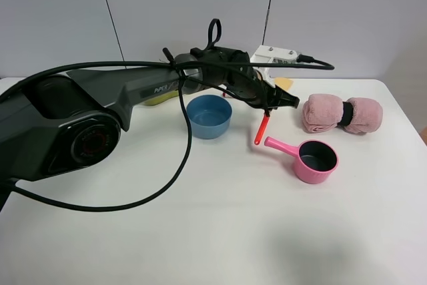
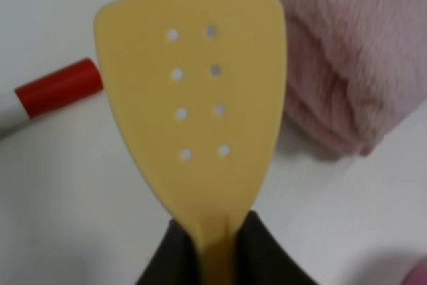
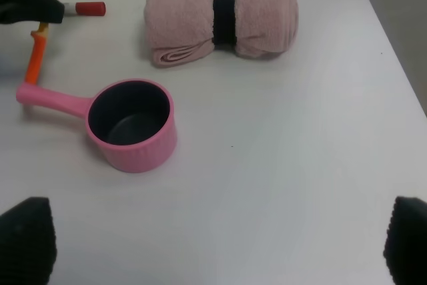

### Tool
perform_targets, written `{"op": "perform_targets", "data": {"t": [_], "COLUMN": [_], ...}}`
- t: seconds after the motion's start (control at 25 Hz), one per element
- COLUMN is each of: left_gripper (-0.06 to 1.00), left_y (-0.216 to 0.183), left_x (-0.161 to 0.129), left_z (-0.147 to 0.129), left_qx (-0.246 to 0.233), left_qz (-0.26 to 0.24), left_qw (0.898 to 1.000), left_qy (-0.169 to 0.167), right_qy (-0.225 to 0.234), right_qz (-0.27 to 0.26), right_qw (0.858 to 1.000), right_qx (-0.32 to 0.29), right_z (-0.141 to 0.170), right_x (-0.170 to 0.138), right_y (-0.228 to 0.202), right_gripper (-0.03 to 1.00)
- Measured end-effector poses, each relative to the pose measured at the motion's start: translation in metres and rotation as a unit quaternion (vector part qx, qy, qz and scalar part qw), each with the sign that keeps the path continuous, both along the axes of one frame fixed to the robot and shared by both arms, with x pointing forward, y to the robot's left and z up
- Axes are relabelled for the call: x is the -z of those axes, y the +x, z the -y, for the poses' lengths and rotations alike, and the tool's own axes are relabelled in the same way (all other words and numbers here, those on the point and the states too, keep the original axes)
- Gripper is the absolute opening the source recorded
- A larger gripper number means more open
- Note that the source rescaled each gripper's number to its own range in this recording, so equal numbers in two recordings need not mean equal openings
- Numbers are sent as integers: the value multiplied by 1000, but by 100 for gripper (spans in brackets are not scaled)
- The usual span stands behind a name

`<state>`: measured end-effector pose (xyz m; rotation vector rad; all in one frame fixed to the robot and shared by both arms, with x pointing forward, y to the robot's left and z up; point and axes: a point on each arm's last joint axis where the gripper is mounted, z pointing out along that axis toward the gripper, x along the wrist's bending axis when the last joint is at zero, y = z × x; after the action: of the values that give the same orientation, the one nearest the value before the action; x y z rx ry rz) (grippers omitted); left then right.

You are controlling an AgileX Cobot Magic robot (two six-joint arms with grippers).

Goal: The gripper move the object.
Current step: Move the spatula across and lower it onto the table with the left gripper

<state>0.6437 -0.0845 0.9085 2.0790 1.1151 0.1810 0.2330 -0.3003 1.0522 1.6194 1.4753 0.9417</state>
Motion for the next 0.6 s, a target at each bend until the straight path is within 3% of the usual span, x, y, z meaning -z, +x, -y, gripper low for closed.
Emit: {"op": "perform_targets", "data": {"t": [0.32,0.6], "left_gripper": [0,0], "left_y": [-3,-3], "left_x": [10,10], "left_z": [-3,-3], "left_qx": [103,114], "left_qz": [48,55], "left_qw": [990,988], "left_qy": [84,92], "right_qy": [0,0], "right_qz": [0,0], "right_qw": [1000,1000], "right_qx": [0,0], "right_z": [0,0], "right_x": [0,0], "right_y": [0,0], "right_gripper": [100,100]}}
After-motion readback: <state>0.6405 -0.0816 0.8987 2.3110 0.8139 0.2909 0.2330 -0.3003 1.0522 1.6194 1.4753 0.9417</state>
